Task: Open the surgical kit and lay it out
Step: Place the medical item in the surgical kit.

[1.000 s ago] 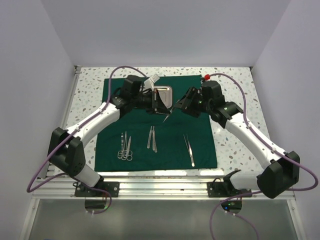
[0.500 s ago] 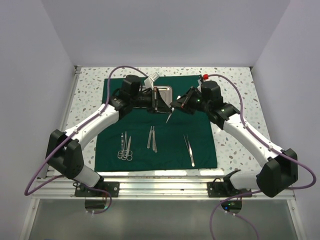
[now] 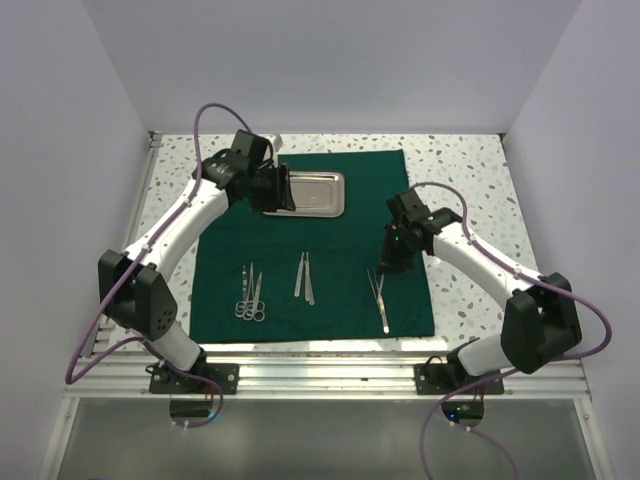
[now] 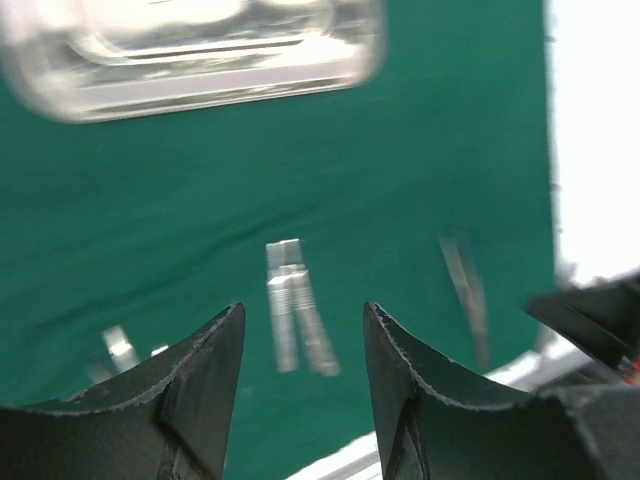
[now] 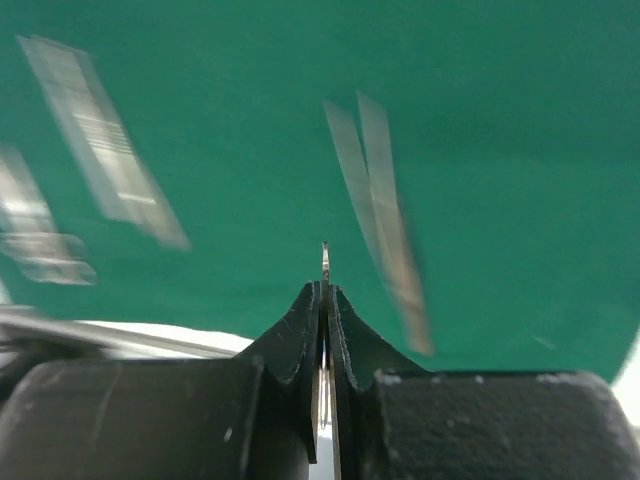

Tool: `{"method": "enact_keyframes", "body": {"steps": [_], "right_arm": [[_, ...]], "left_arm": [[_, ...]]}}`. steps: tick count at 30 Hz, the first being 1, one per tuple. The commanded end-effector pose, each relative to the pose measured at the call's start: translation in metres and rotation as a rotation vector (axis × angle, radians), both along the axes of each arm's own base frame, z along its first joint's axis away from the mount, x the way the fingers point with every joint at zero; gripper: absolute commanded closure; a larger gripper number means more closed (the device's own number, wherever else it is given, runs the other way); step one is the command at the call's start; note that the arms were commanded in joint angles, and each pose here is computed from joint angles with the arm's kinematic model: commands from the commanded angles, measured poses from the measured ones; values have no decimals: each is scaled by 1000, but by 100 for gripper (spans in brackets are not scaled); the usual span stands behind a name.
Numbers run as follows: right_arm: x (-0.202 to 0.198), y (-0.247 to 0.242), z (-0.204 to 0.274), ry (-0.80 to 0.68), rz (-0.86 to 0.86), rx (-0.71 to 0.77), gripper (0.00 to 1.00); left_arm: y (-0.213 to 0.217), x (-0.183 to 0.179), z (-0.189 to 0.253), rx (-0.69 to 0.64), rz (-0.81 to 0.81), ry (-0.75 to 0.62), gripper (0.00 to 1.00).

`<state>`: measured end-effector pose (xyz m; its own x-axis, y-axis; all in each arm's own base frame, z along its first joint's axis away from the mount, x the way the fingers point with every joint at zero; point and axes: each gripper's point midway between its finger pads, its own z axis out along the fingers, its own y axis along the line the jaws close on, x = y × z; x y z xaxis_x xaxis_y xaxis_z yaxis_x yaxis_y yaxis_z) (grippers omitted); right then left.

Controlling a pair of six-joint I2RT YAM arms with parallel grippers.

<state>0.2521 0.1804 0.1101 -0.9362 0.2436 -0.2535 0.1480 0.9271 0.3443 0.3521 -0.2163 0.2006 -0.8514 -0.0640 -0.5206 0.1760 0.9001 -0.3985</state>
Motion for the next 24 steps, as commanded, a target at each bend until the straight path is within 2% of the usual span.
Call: {"method": "enact_keyframes", "body": {"steps": [1, 5, 12, 13, 15, 16, 18, 19, 24], "right_arm": [[-39, -29, -33, 128, 79, -155, 100], [-59, -33, -60, 186, 114, -215, 100], [-30, -27, -58, 105, 108, -244, 100], [-26, -31, -61, 106, 111, -278, 83], [-19, -33, -56, 91, 108, -306, 57], [-16, -38, -56, 80, 98, -336, 39], [-10, -40, -52, 57, 88, -352, 28], [-8, -41, -51, 44, 88, -360, 27], [11, -25, -14, -79, 115, -279, 28]], "left_arm": [[46, 6, -11, 188, 73, 4, 46], [48, 14, -12, 170, 92, -1, 47], [40, 16, -14, 128, 91, 9, 49], [41, 14, -15, 135, 92, 14, 49], [44, 12, -16, 144, 97, 17, 49], [46, 12, -15, 153, 102, 14, 50], [50, 9, -14, 163, 106, 7, 49], [52, 9, -14, 170, 111, 4, 50], [58, 8, -6, 191, 123, -11, 50]]}}
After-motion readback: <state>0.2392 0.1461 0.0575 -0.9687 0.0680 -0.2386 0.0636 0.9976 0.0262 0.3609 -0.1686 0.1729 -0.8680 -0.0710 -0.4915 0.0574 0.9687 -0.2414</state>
